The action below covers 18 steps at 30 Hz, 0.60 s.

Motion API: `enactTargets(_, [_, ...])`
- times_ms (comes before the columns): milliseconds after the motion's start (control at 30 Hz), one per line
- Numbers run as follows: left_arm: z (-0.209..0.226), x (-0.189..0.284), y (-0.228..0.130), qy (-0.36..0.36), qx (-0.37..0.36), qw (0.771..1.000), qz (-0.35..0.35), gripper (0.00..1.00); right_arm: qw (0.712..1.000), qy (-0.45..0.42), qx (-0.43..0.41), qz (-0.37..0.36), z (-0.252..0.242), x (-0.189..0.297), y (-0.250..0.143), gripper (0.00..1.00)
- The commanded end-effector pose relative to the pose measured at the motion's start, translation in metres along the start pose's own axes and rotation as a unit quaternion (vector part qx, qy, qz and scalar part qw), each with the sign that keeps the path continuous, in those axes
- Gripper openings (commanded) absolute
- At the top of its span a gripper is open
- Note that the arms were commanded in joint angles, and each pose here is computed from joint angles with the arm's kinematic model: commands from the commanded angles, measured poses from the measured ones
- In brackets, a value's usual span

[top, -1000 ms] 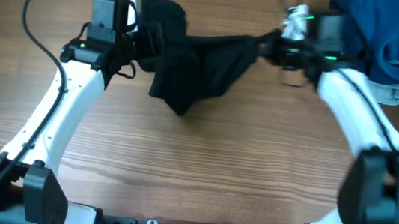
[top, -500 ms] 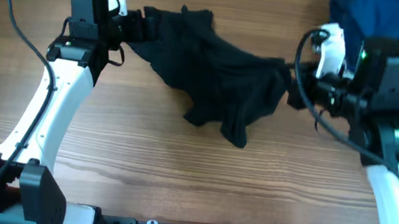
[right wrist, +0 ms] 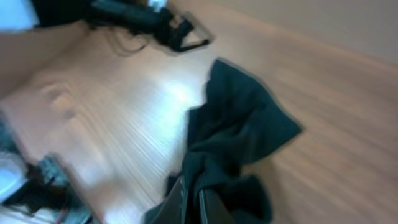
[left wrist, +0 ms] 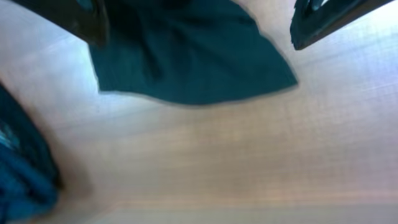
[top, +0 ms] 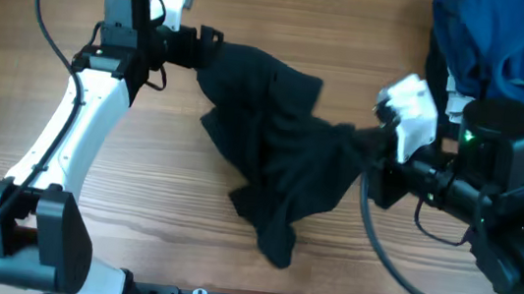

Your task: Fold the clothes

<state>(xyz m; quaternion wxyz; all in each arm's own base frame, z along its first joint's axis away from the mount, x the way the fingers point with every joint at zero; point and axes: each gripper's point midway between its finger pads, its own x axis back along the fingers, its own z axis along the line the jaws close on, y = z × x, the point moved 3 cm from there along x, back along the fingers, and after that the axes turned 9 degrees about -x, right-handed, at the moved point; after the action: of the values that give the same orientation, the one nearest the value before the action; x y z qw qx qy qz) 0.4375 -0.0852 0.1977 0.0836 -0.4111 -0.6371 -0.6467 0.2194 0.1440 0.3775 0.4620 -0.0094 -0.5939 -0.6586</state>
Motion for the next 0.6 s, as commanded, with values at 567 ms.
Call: enactTargets(567, [-0.027, -0.036, -0.166, -0.104, -0.015, 0.962, 0.252, 0.80, 0.995, -0.052, -0.076, 0.042, -0.066, -0.092, 0.021, 0.04])
